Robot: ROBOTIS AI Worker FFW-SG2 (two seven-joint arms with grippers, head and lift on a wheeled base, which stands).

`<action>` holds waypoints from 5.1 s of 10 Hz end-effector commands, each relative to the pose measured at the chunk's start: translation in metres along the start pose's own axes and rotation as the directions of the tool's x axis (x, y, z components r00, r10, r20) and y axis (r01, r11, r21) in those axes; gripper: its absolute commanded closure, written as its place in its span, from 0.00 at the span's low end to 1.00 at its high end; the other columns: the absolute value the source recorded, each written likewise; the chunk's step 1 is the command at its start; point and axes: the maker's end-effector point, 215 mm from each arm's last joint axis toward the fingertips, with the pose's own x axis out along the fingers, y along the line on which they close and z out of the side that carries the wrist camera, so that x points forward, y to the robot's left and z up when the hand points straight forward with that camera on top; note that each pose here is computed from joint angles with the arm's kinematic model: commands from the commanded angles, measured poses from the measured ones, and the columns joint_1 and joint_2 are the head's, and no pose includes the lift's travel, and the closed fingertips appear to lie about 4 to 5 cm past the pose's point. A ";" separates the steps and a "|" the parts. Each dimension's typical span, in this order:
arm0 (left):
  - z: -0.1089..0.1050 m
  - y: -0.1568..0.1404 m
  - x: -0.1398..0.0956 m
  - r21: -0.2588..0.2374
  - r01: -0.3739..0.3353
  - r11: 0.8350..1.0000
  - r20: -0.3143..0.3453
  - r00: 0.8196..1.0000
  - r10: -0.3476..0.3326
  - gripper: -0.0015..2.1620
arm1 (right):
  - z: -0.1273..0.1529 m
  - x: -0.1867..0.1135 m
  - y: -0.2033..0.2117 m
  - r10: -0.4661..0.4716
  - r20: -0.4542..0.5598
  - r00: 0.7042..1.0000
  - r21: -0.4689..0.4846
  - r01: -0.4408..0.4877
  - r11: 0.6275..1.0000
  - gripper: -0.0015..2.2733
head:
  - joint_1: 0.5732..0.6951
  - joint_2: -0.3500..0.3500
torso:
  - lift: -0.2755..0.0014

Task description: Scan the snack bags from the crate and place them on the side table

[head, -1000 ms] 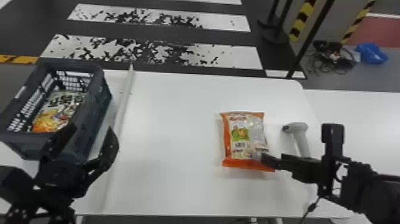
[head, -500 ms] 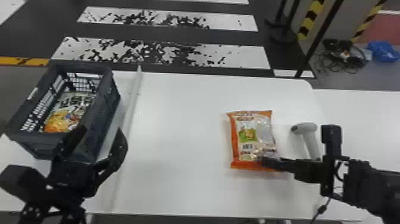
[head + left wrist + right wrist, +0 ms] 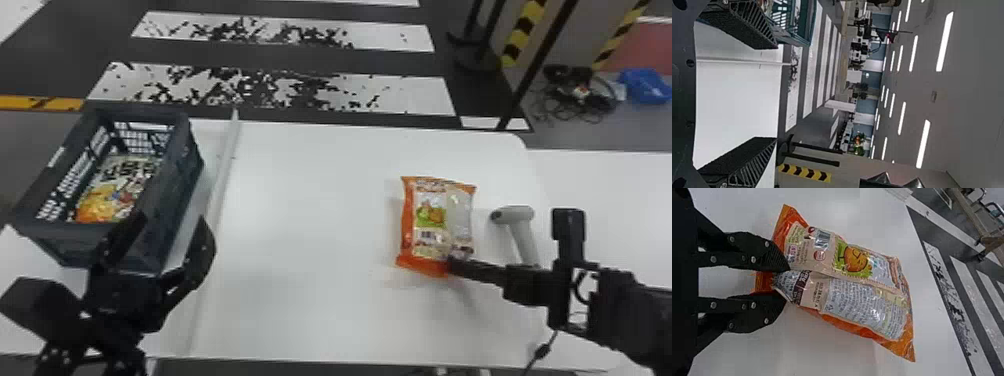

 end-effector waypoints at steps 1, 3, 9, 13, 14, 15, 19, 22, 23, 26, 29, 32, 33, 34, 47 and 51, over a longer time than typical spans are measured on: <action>0.001 0.000 0.000 0.000 0.000 1.000 0.001 1.000 0.000 0.02 | 0.018 -0.017 0.006 0.032 0.060 0.998 0.013 -0.033 0.999 0.99 | 1.00 0.42 | 0.70; 0.002 -0.001 0.000 0.000 0.001 1.000 0.004 1.000 -0.001 0.02 | 0.053 -0.051 0.013 0.050 0.159 0.986 0.007 -0.052 0.999 0.99 | 1.00 0.41 | 0.70; 0.005 -0.004 0.001 -0.005 0.000 1.000 0.010 1.000 0.000 0.02 | 0.138 -0.156 -0.087 -0.184 0.504 0.844 0.193 0.098 0.976 0.99 | 1.00 0.19 | 0.70; 0.004 -0.004 0.001 -0.005 -0.001 1.000 0.009 1.000 0.001 0.02 | 0.126 -0.192 -0.181 -0.420 0.527 0.738 0.381 0.236 0.894 0.99 | 1.00 0.00 | 0.70; 0.004 -0.004 0.001 -0.005 -0.001 1.000 0.009 1.000 0.001 0.02 | 0.119 -0.200 -0.205 -0.499 0.520 0.693 0.417 0.303 0.857 0.99 | 1.00 0.00 | 0.70; 0.004 -0.004 0.001 -0.005 -0.001 1.000 0.009 1.000 0.001 0.02 | 0.112 -0.205 -0.227 -0.552 0.520 0.651 0.455 0.336 0.825 0.99 | 1.00 0.00 | 0.70; 0.005 -0.004 0.002 -0.002 0.003 1.000 0.010 1.000 -0.003 0.02 | 0.051 -0.188 -0.280 -0.667 0.374 0.645 0.519 0.451 0.727 0.86 | 1.00 0.00 | 0.70; 0.005 -0.008 0.002 -0.002 0.012 1.000 0.008 1.000 -0.012 0.02 | 0.038 -0.188 -0.292 -0.703 0.332 0.629 0.537 0.486 0.689 0.00 | 1.00 0.00 | 0.70; 0.006 -0.008 0.002 -0.003 0.013 1.000 0.011 1.000 -0.013 0.02 | 0.037 -0.192 -0.294 -0.711 0.330 0.621 0.549 0.486 0.680 0.03 | 1.00 0.00 | 0.70; 0.009 -0.011 0.002 -0.004 0.016 1.000 0.015 1.000 -0.016 0.02 | 0.053 -0.210 -0.282 -0.707 0.368 0.604 0.521 0.496 0.695 0.02 | 1.00 0.00 | 0.70; 0.009 -0.013 0.004 -0.009 0.018 1.000 0.013 1.000 -0.018 0.02 | 0.095 -0.224 -0.211 -0.640 0.492 0.590 0.409 0.492 0.768 0.02 | 1.00 0.00 | 0.70; 0.009 -0.016 0.005 -0.012 0.023 1.000 0.014 1.000 -0.023 0.02 | 0.111 -0.210 -0.121 -0.529 0.571 0.628 0.281 0.456 0.844 0.02 | 1.00 0.00 | 0.70; 0.008 -0.017 0.004 -0.014 0.024 1.000 0.012 1.000 -0.024 0.02 | 0.113 -0.191 -0.094 -0.493 0.577 0.651 0.220 0.458 0.861 0.02 | 1.00 0.00 | 0.70; 0.007 -0.018 0.004 -0.016 0.023 1.000 0.010 1.000 -0.023 0.02 | 0.111 -0.167 -0.068 -0.457 0.576 0.677 0.164 0.453 0.877 0.02 | 1.00 0.00 | 0.70; 0.013 -0.036 0.006 -0.001 0.036 0.999 0.029 0.999 -0.036 0.01 | 0.050 -0.068 0.176 -0.170 0.808 0.565 -0.075 0.384 0.920 0.03 | 1.00 0.56 | 0.70; 0.061 0.020 0.028 0.113 -0.003 0.994 -0.038 0.999 0.007 0.04 | 0.044 -0.064 0.172 -0.174 0.795 0.580 -0.082 0.389 0.918 0.03 | 1.00 0.62 | 0.70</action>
